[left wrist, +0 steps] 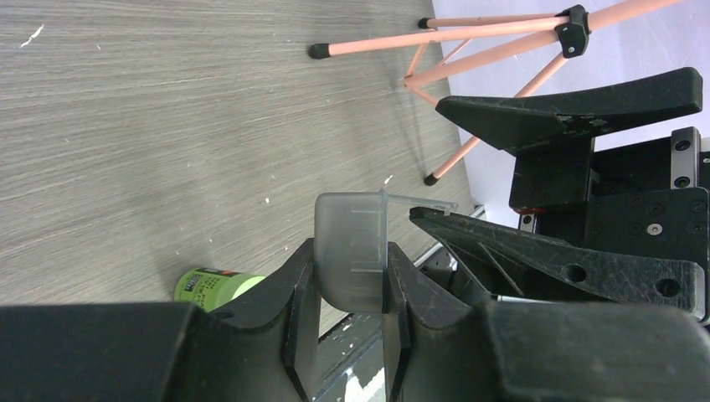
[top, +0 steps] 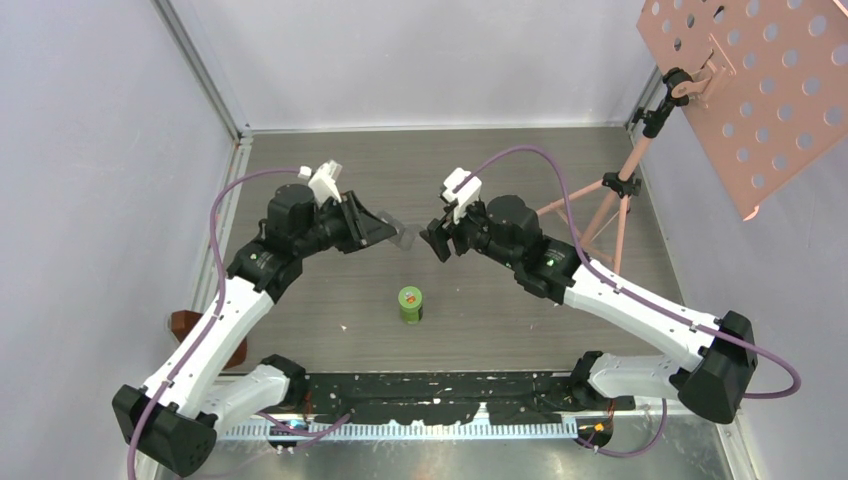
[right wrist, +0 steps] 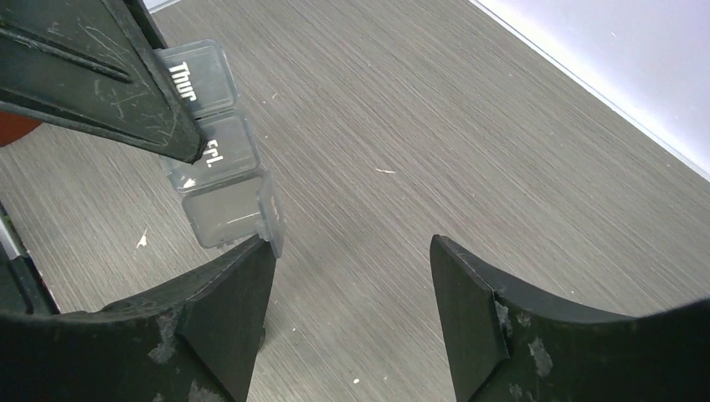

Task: Sort the pills into containers

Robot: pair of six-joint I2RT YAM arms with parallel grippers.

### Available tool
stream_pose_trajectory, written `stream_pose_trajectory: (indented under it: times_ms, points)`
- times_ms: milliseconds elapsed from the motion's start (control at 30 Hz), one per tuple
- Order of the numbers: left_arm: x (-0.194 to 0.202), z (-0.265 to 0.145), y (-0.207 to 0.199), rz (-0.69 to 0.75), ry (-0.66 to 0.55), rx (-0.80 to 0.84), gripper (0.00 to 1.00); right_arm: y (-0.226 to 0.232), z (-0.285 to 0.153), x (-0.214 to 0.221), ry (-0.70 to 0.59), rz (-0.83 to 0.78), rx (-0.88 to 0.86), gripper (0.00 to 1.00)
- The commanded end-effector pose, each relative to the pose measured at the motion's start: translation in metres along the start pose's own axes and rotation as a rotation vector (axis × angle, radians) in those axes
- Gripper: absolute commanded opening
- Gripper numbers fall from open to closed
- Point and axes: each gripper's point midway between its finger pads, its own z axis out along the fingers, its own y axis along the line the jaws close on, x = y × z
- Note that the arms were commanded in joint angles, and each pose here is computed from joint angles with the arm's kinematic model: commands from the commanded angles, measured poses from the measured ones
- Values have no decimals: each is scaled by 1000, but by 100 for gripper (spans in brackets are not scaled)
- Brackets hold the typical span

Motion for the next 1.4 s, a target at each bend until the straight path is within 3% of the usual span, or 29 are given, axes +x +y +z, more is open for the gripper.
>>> stream_pose_trajectory:
  times_ms: [0, 267, 500, 933, 1033, 1200, 1367]
  points:
    - [5, -2, -15, 34, 32, 92, 0, 0, -2, -33, -112, 54, -4, 75]
    - [8, -10, -28, 92, 37, 172, 0, -6, 2, -25, -112, 185, -30, 69]
    - [10, -13, -36, 123, 31, 233, 0, 11, 3, -30, -132, 288, -166, 64]
    - [-7, -24, -51, 138, -80, 299, 0, 24, 6, 3, -81, 413, -224, 59]
    - [-9, -27, -52, 137, -94, 307, 0, 21, 4, -2, -120, 472, -249, 57]
    - [-8, -24, -45, 121, -98, 285, 0, 18, 0, -17, -163, 566, -285, 59]
    - [-15, -8, -20, 71, -129, 189, 0, 8, -4, -35, -200, 656, -263, 71]
